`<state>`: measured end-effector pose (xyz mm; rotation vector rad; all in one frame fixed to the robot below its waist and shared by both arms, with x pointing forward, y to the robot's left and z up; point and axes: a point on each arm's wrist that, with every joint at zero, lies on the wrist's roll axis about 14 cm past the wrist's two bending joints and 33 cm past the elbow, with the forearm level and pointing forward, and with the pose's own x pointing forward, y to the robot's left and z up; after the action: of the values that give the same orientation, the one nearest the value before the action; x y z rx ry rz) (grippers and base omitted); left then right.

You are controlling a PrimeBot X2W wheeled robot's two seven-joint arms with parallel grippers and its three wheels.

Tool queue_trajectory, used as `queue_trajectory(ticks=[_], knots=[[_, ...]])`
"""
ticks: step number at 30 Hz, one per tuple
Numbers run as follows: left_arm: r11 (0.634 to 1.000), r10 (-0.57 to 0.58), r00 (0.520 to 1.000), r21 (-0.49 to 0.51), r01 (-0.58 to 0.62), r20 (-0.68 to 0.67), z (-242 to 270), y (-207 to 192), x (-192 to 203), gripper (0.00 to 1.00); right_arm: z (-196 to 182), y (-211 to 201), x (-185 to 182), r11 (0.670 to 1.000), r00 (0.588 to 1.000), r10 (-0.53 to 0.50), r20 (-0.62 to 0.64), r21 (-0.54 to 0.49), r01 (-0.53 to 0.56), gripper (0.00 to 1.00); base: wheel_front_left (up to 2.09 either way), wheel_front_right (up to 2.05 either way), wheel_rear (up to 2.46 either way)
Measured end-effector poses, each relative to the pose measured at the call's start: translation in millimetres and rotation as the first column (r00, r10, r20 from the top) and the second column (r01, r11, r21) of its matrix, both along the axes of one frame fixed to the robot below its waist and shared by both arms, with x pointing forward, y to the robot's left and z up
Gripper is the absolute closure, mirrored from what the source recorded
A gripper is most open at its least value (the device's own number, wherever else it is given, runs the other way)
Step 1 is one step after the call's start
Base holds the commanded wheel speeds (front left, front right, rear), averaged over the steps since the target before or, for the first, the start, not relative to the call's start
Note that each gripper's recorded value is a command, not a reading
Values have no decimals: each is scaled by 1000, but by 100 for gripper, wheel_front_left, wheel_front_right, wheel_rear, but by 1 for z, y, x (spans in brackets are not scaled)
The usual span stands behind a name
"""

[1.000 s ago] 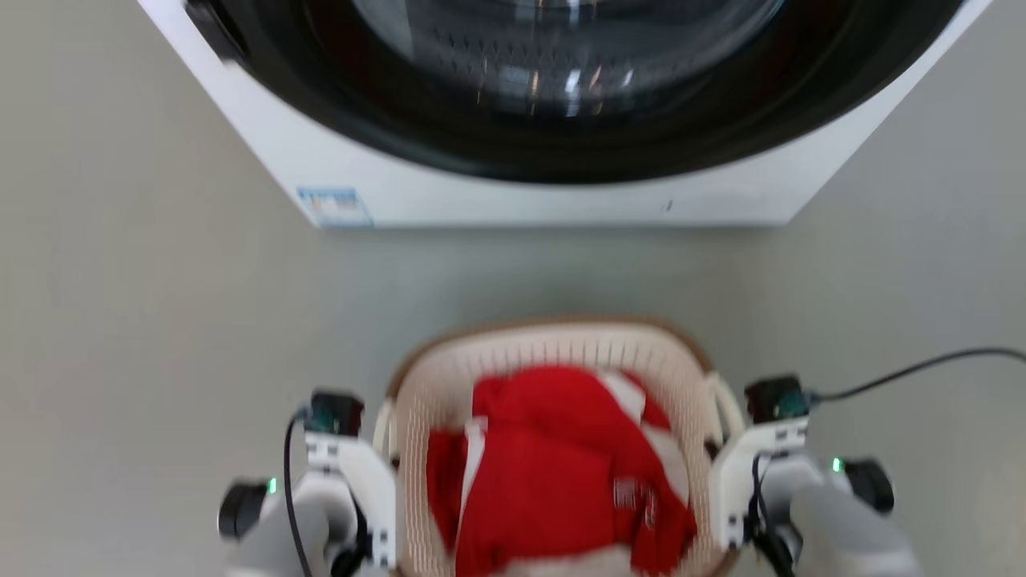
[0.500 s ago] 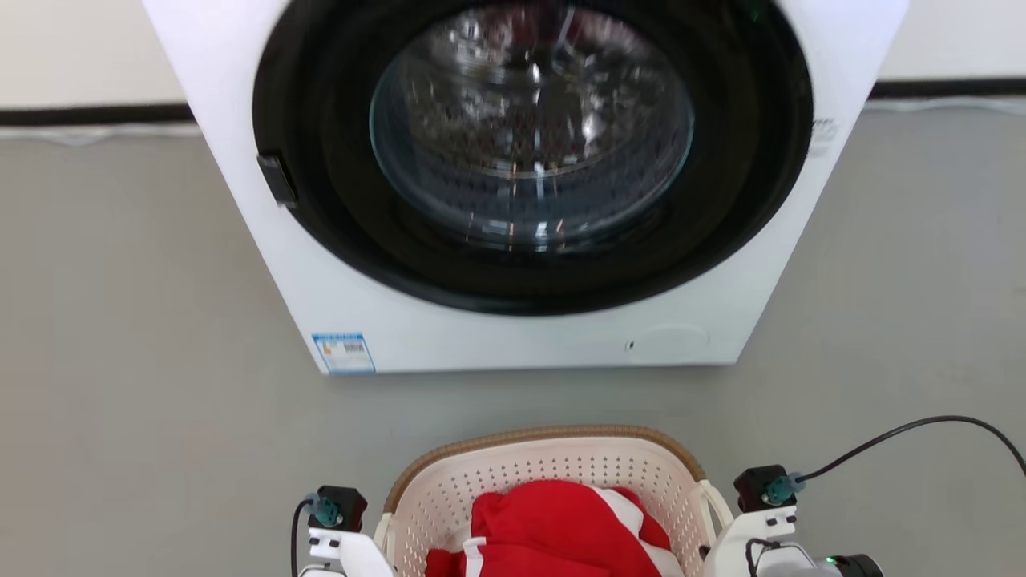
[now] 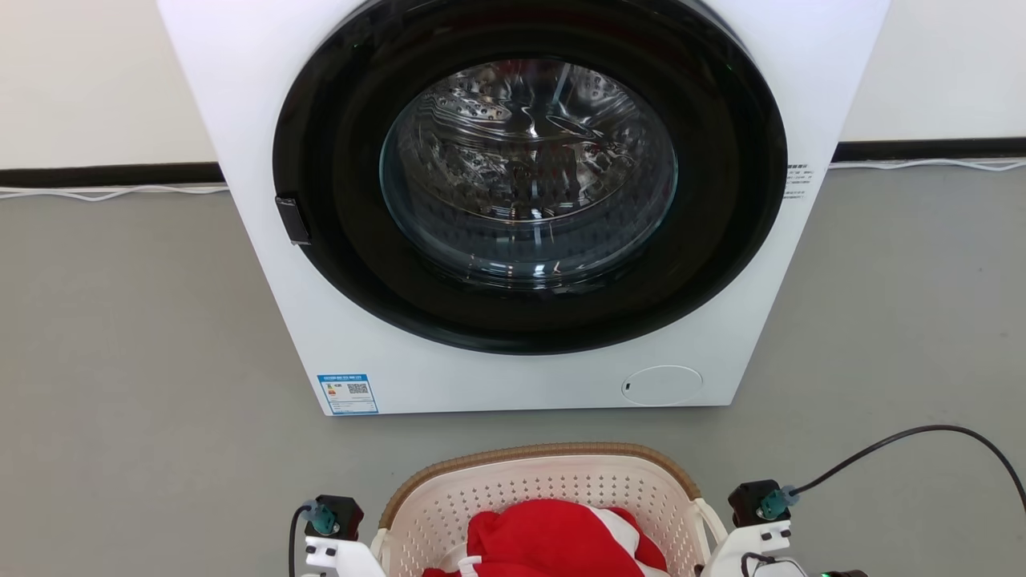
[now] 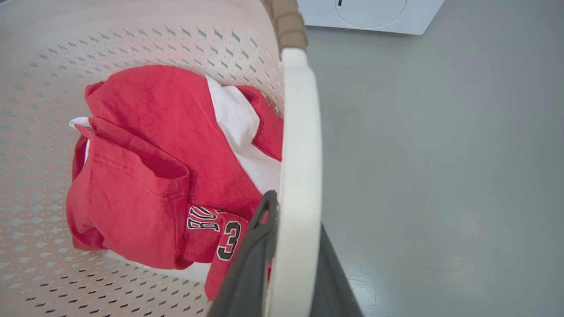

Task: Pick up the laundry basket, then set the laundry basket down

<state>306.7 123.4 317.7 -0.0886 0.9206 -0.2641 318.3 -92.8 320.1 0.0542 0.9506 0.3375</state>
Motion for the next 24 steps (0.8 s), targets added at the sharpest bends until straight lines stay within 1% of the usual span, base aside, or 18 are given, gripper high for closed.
queue_trajectory(ticks=[24], knots=[[1000, -12, 1000, 2, 12, -12, 1, -1, -4, 100, -1, 0, -6, 1000, 1000, 2, -8, 1, -2, 100, 0, 0, 0]])
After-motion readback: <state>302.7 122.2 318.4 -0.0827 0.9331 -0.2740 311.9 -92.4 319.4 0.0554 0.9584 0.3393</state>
